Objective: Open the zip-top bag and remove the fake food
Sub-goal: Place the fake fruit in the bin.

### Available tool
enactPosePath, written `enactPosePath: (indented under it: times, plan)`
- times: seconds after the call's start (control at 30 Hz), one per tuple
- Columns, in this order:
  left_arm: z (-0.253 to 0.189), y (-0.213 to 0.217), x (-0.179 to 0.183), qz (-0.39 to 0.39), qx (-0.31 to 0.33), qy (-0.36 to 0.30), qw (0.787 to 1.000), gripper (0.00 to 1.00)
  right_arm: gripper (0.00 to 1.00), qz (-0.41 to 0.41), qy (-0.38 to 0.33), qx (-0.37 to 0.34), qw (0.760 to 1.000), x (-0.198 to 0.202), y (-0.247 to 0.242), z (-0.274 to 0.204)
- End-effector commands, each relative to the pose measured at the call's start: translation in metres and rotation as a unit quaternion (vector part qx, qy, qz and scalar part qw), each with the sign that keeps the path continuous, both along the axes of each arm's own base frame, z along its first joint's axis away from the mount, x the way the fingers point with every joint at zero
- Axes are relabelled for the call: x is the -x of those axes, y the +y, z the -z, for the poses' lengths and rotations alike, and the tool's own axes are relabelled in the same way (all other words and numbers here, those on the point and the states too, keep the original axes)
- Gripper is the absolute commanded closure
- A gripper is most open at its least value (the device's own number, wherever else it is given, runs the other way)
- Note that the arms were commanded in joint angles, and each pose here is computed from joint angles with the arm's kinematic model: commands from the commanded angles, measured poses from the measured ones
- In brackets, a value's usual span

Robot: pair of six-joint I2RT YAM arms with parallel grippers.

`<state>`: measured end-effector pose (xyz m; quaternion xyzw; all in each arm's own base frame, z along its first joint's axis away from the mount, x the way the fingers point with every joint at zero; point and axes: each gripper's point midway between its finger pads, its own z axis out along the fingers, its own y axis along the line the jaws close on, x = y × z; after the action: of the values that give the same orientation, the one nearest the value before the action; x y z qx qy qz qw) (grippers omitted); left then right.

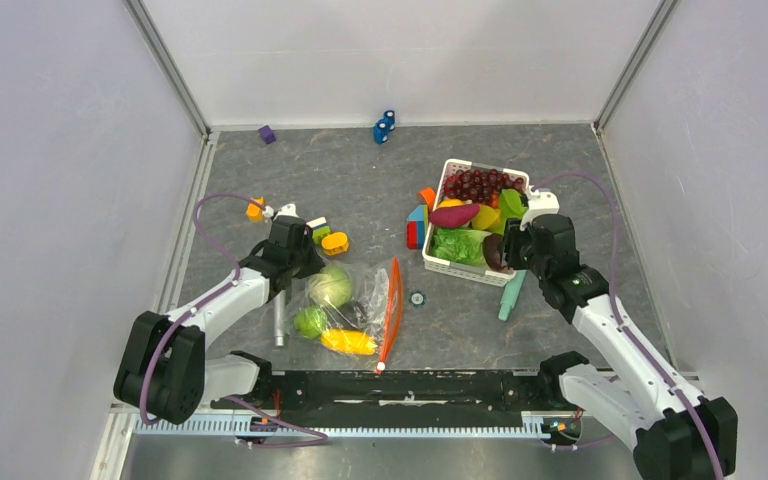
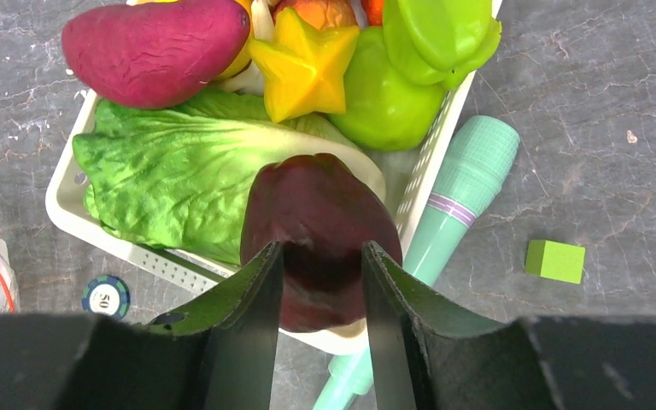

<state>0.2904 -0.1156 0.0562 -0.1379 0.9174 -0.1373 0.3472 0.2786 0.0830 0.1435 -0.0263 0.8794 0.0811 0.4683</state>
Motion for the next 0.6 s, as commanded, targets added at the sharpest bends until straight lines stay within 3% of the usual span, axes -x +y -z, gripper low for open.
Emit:
enactPosePath:
  times: [0.0, 0.27, 0.57]
  plan:
    - [0.002, 0.001, 0.005, 0.004, -0.004, 0.006, 1.000, 0.98, 0.57, -0.011, 0.046, 0.012, 0.999, 0.011, 0.001, 0.034]
    - [0.003, 0.002, 0.005, 0.003, -0.004, 0.007, 1.000, 0.98, 0.56, 0.006, 0.015, 0.014, 1.000, 0.006, -0.005, 0.013]
    - [0.002, 0.000, 0.004, 0.004, -0.002, 0.006, 1.000, 0.98, 0.40, 0.009, -0.030, 0.012, 0.999, 0.000, -0.007, -0.028]
